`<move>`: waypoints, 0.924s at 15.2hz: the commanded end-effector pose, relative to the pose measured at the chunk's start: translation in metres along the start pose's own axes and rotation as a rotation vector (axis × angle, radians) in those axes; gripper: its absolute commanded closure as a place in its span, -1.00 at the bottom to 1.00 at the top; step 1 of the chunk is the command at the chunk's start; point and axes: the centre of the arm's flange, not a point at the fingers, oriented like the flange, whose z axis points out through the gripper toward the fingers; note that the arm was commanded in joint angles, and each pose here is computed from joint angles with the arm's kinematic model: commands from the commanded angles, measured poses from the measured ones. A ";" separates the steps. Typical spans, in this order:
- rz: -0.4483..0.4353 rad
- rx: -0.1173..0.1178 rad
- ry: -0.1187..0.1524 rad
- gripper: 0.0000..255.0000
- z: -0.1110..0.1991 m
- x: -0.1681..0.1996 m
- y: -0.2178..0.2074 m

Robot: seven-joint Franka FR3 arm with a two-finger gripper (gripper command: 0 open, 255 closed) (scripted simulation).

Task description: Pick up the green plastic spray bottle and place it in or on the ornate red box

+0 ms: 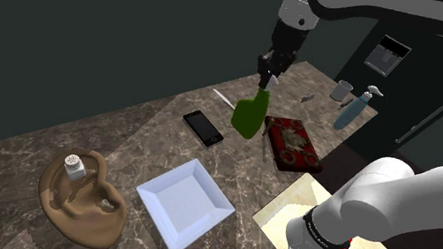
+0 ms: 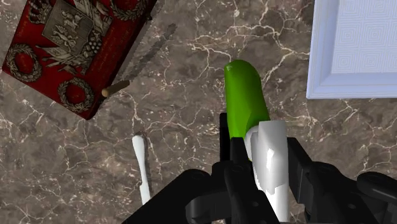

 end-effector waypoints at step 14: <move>-0.001 0.000 -0.001 1.00 -0.058 -0.055 0.181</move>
